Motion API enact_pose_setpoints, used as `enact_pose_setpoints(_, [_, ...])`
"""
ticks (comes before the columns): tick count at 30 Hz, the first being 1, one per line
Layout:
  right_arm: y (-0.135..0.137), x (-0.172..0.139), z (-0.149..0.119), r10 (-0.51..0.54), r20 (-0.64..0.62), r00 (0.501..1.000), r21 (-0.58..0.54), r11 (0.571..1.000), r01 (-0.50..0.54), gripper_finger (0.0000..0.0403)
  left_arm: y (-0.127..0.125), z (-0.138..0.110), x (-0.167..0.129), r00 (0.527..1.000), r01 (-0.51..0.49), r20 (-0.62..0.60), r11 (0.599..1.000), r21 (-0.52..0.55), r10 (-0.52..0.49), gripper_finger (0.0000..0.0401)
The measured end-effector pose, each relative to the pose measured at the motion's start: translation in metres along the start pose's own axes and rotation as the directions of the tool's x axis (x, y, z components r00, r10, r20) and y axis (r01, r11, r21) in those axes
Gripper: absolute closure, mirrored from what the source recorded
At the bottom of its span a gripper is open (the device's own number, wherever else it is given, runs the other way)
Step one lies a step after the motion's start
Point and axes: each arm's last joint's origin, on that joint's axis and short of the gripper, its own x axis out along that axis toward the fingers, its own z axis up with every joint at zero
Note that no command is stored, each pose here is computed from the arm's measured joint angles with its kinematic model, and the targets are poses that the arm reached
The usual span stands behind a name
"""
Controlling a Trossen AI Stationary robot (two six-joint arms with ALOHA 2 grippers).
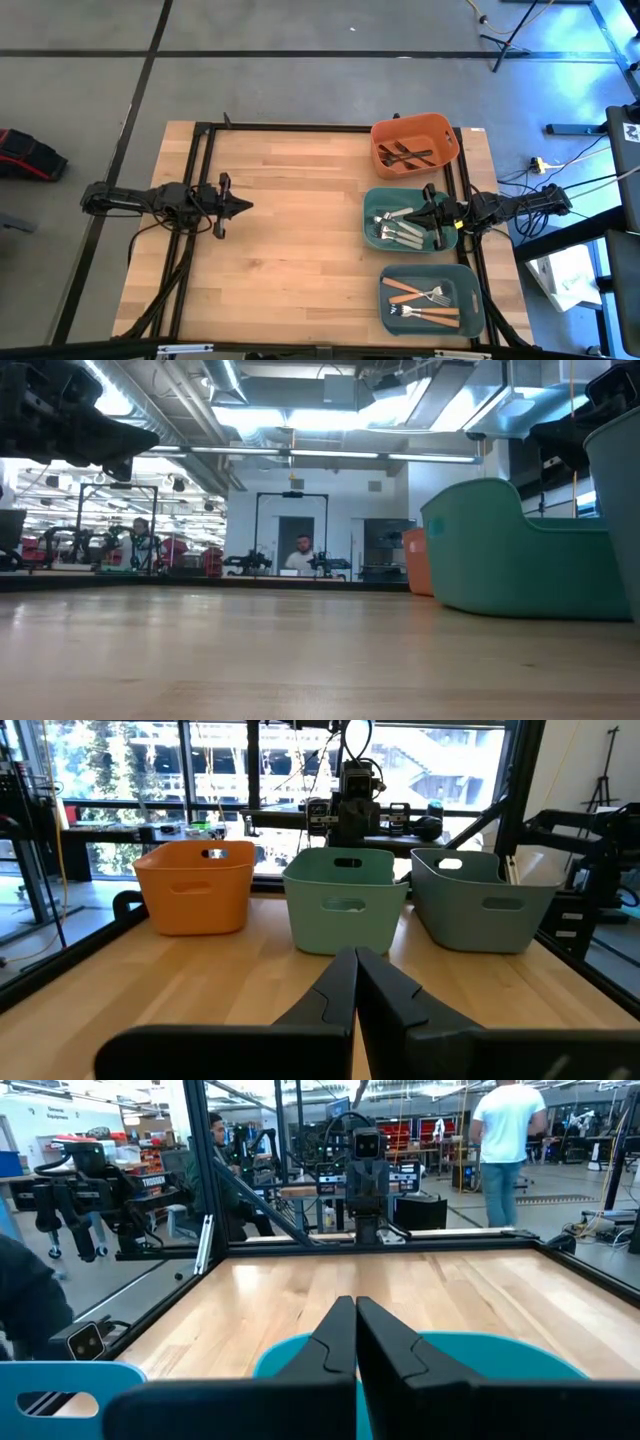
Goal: Sort silverware by color (type)
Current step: Return to Home Position
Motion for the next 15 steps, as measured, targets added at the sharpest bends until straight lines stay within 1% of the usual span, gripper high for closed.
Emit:
enact_pose_setpoints(8, [0.0,0.0,0.0,0.002,0.0,1.0,0.001,1.0,-0.002,0.04,0.0,0.0,0.0,1.0,0.0,0.0,1.0,0.0,0.0,0.0399])
enact_pose_setpoints(9, [0.001,0.0,0.0,0.018,0.0,1.0,0.006,1.0,-0.018,0.04,0.0,0.0,0.0,1.0,0.0,0.0,1.0,0.0,0.0,0.0399])
enact_pose_setpoints(10, [0.002,0.0,0.0,0.061,0.002,0.998,0.027,0.998,-0.061,0.04,0.0,0.0,0.0,1.0,0.0,0.0,1.0,0.0,0.0,0.0399])
enact_pose_setpoints(11, [0.004,0.0,0.001,0.125,0.004,0.992,0.057,0.99,-0.125,0.04,0.0,0.0,0.0,1.0,0.0,0.0,1.0,0.0,0.0,0.0399])
enact_pose_setpoints(13, [0.008,-0.001,0.001,0.266,0.001,0.964,0.118,0.957,-0.265,0.04,0.0,0.0,0.0,1.0,0.0,0.0,1.0,0.0,0.0,0.0399])
enact_pose_setpoints(14, [0.009,-0.002,0.0,0.323,-0.008,0.946,0.139,0.938,-0.319,0.04,0.0,0.0,0.0,1.0,0.0,0.0,1.0,0.0,0.0,0.0399])
enact_pose_setpoints(15, [0.01,-0.002,0.0,0.358,-0.012,0.934,0.156,0.923,-0.352,0.04,0.0,0.0,0.0,1.0,0.0,0.0,1.0,0.0,0.0,0.0399])
